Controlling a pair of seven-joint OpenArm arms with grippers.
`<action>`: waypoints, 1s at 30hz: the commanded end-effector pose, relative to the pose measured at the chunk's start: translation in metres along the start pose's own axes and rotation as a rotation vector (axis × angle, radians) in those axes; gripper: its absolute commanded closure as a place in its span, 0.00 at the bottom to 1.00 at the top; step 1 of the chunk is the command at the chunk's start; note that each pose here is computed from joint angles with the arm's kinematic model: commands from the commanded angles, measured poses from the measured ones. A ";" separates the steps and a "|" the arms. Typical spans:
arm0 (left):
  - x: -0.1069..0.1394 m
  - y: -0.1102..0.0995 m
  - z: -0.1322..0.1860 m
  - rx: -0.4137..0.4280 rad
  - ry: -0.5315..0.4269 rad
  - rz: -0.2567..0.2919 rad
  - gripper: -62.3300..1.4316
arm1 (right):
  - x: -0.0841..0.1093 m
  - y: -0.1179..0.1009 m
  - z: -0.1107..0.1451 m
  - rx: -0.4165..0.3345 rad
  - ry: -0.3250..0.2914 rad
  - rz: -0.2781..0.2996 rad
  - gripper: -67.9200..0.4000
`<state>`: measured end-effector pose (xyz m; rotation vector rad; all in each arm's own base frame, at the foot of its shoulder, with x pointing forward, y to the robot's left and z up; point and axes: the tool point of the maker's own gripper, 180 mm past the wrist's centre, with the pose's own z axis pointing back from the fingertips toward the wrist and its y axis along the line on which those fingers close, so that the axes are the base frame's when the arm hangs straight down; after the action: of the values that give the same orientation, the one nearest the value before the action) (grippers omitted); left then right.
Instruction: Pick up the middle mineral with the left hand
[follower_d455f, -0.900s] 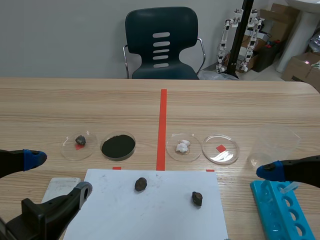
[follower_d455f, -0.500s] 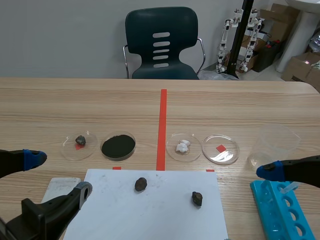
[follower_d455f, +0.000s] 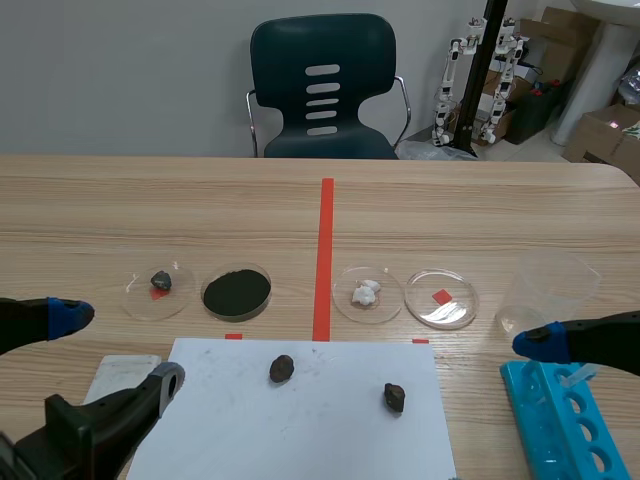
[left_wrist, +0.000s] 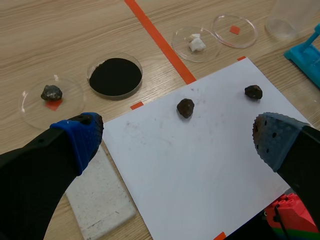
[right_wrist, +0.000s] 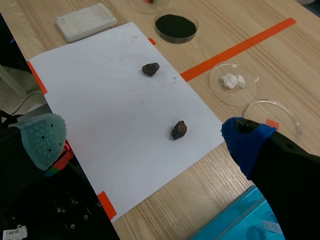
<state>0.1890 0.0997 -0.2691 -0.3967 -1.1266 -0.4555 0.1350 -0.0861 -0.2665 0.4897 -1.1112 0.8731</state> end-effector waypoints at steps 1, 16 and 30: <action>0.008 -0.004 -0.005 -0.009 -0.014 -0.007 0.00 | 0.004 -0.001 0.000 0.006 -0.016 0.002 0.00; -0.021 -0.013 -0.047 0.060 0.223 0.080 0.00 | 0.004 -0.001 0.000 0.006 -0.016 0.002 0.00; -0.072 -0.017 -0.096 0.275 0.525 0.290 0.00 | 0.004 -0.001 0.000 0.006 -0.016 0.002 0.00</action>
<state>0.2228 0.0530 -0.3778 -0.1536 -0.5712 -0.1361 0.1350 -0.0861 -0.2665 0.4897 -1.1112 0.8731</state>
